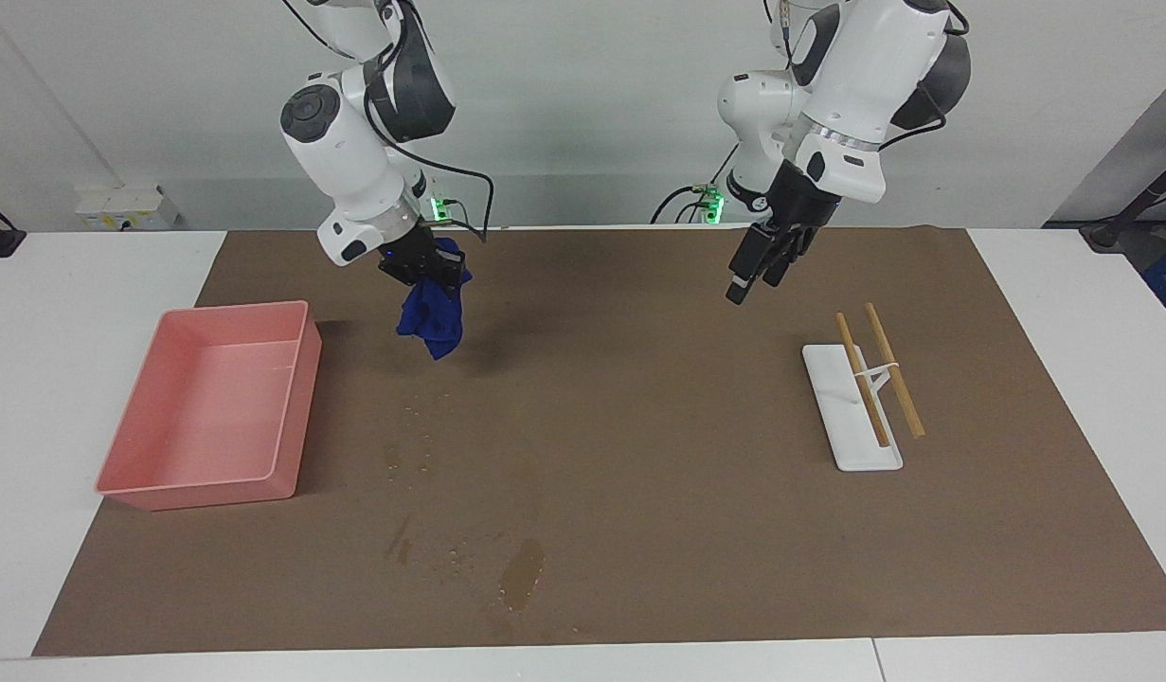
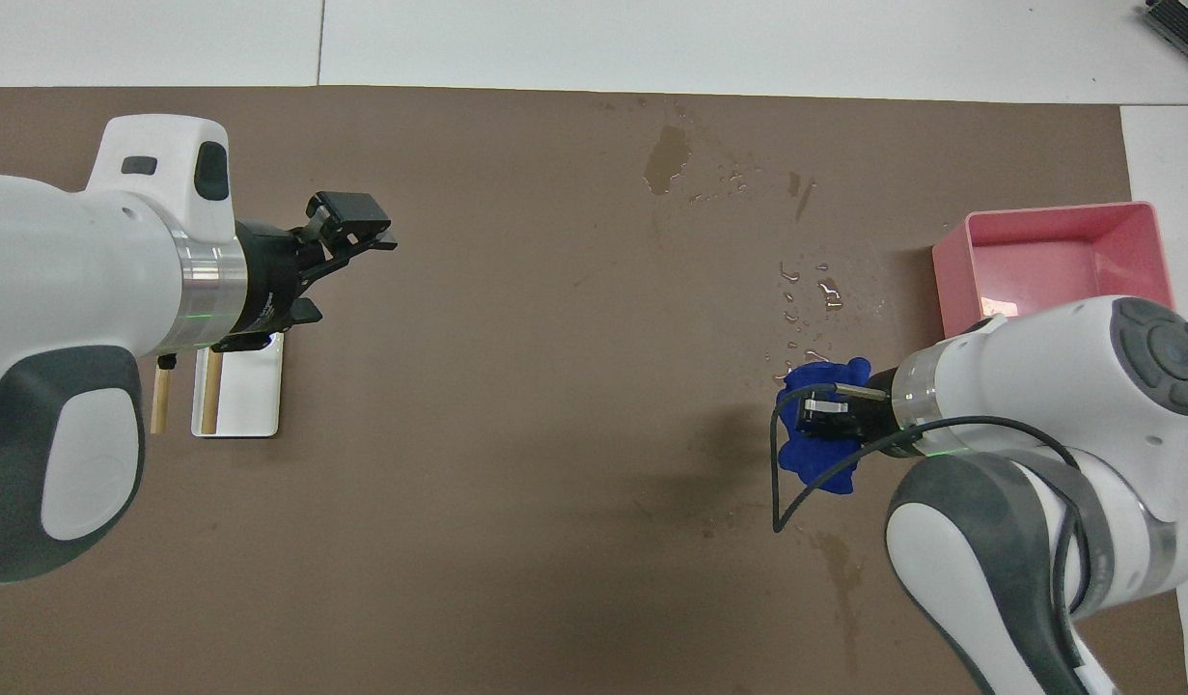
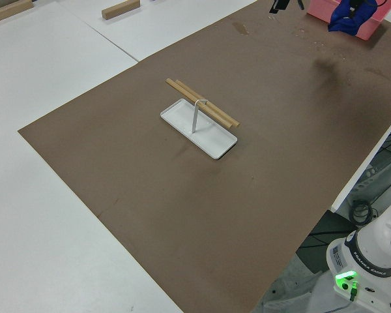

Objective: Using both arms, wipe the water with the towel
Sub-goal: 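Carry the towel to the water with the right gripper while the left withdraws, then wipe the towel across the water droplets with the right gripper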

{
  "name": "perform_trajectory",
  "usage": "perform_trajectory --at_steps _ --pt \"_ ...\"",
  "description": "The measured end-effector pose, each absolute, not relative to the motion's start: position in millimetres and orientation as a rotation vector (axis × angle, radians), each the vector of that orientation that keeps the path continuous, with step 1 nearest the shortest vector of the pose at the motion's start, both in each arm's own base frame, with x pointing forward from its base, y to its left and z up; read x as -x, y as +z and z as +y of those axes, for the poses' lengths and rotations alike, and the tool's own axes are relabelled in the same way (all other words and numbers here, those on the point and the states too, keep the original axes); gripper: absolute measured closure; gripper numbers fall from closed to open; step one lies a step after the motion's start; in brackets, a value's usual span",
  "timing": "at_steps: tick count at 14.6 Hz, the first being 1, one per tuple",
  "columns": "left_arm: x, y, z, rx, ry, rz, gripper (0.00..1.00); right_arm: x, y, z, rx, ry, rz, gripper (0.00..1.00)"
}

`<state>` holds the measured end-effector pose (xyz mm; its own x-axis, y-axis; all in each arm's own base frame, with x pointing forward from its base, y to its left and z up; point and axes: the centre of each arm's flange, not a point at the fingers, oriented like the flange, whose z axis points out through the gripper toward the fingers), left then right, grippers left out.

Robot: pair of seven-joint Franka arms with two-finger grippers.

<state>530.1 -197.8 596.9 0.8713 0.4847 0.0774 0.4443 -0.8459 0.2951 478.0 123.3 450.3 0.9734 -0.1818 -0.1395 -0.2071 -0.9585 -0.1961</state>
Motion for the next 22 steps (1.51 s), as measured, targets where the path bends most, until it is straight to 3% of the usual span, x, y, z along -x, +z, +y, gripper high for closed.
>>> perform_trajectory --at_steps 5,9,22 --pt "-526 603 -121 -3.047 0.025 0.129 0.00 -462 397 112 2.931 0.252 0.250 0.81" --pt "-523 631 -61 -3.124 -0.097 -0.255 0.00 -457 355 117 2.941 0.269 0.254 0.81" --pt "-522 654 -33 -3.071 -0.063 -0.218 0.00 -489 315 82 2.943 0.004 0.150 0.81"
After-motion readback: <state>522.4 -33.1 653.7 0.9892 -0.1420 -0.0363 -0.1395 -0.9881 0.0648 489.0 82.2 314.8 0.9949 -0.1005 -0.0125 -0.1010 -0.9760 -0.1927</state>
